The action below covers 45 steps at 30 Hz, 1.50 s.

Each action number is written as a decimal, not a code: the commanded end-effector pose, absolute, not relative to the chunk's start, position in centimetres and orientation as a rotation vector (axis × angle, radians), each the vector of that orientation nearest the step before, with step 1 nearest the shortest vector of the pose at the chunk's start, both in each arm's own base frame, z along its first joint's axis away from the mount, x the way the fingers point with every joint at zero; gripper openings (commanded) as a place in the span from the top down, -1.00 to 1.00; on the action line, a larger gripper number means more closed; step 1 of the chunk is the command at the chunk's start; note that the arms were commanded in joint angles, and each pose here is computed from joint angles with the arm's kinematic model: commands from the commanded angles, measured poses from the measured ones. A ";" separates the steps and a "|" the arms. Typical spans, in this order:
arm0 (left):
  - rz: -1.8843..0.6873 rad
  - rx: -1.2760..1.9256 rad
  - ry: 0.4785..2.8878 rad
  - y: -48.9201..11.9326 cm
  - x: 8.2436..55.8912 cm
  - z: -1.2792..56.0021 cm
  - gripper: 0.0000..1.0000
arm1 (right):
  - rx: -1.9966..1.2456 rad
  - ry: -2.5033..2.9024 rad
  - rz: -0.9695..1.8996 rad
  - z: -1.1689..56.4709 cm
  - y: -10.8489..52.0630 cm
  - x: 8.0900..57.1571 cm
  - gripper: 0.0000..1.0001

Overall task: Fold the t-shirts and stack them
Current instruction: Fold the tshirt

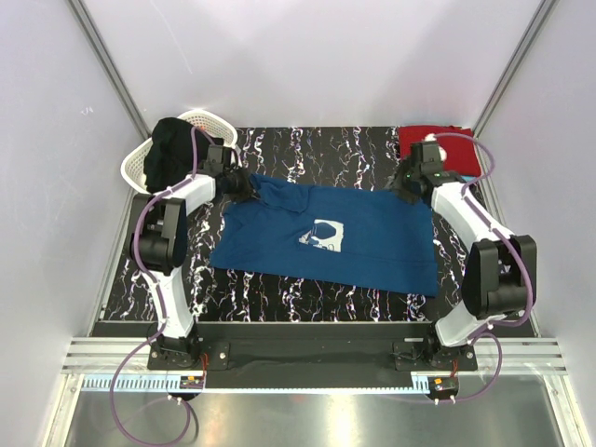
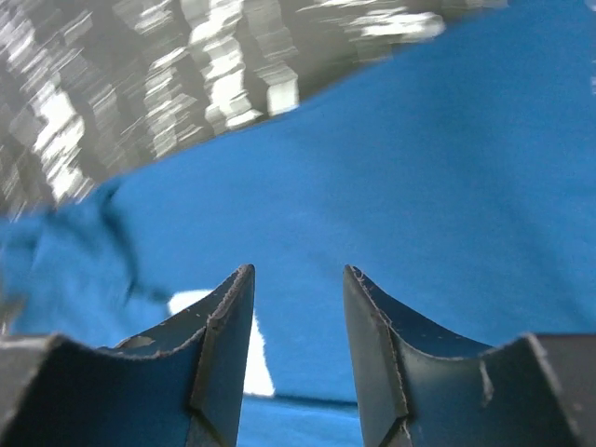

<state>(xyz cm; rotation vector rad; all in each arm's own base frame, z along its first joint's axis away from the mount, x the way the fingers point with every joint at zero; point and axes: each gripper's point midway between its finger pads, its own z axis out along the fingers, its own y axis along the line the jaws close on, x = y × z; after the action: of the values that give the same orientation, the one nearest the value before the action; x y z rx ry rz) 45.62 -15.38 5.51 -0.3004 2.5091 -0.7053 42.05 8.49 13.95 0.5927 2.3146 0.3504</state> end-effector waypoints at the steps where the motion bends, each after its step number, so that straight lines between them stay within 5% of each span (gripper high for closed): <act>1: -0.819 -0.253 2.403 -16.7 45.8 11.6 1.00 | 0.911 2.302 0.130 13.3 3.0 41.8 0.00; 15: -1.024 -0.246 2.411 -18.5 41.9 14.6 1.00 | 1.396 2.261 -0.093 8.4 -5.9 45.1 0.14; 31: -1.062 -0.212 2.407 -18.6 40.3 15.2 1.00 | 1.840 2.091 -0.096 5.0 -5.8 48.6 0.21; 45: -1.073 -0.199 2.409 -18.7 40.3 15.0 1.00 | 1.903 2.037 -0.139 3.2 -6.9 50.1 0.23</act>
<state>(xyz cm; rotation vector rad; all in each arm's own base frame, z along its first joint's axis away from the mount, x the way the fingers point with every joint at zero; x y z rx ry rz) 40.50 -18.21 13.01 -0.2624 2.4627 -1.0250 49.73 -5.59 2.94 1.8800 2.1008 -0.0767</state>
